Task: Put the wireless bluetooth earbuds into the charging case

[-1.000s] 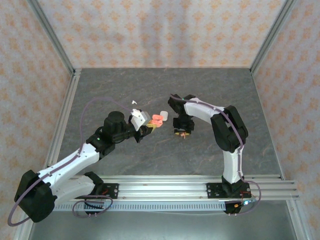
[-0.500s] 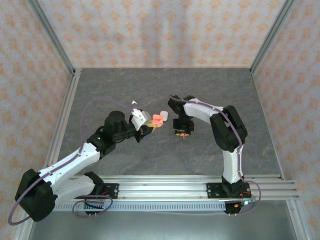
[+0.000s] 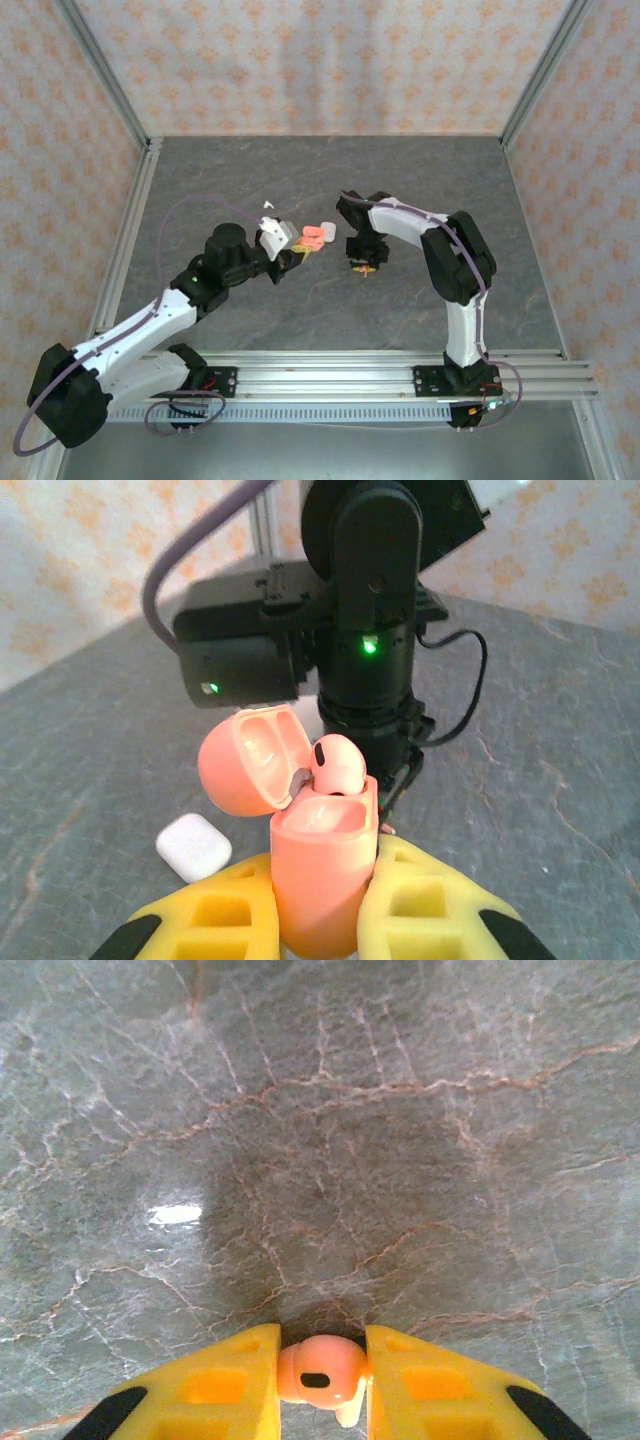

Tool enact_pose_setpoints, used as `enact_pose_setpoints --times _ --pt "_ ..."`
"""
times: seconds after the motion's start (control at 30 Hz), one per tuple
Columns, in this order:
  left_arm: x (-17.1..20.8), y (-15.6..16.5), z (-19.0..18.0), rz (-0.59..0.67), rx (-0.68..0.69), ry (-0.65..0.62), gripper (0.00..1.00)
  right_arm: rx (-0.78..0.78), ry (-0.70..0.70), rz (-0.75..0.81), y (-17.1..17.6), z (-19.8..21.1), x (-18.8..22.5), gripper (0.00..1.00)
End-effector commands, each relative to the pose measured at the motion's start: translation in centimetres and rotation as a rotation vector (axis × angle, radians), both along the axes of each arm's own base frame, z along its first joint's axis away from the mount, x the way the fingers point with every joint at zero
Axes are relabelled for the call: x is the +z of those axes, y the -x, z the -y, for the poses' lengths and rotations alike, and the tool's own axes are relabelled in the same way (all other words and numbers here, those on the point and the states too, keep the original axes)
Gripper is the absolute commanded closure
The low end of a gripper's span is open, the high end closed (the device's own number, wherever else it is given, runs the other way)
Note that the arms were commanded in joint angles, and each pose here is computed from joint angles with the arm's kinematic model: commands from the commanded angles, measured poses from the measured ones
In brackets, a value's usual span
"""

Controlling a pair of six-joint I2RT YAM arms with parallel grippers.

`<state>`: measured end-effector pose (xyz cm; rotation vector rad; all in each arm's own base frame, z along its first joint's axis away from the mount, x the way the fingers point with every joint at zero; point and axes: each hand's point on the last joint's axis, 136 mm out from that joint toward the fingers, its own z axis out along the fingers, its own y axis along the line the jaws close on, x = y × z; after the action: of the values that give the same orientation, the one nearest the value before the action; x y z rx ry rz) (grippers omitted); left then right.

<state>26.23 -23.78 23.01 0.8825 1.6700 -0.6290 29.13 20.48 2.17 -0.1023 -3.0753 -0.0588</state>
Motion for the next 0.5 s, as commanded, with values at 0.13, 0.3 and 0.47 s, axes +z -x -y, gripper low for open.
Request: enact_pose_setpoints --times 0.13,0.3,0.47 --pt "2.2 -0.4 -0.4 0.077 0.044 0.059 1.0 -0.025 -0.039 0.061 0.1 0.0 2.8 0.77" --pt "2.5 -0.4 -0.2 0.081 0.035 0.069 1.0 -0.031 -0.096 0.165 -0.9 -0.5 6.0 0.77" --pt "2.7 -0.3 0.4 0.071 0.005 0.074 1.0 -0.045 -0.171 0.273 -1.9 -1.1 9.5 0.79"
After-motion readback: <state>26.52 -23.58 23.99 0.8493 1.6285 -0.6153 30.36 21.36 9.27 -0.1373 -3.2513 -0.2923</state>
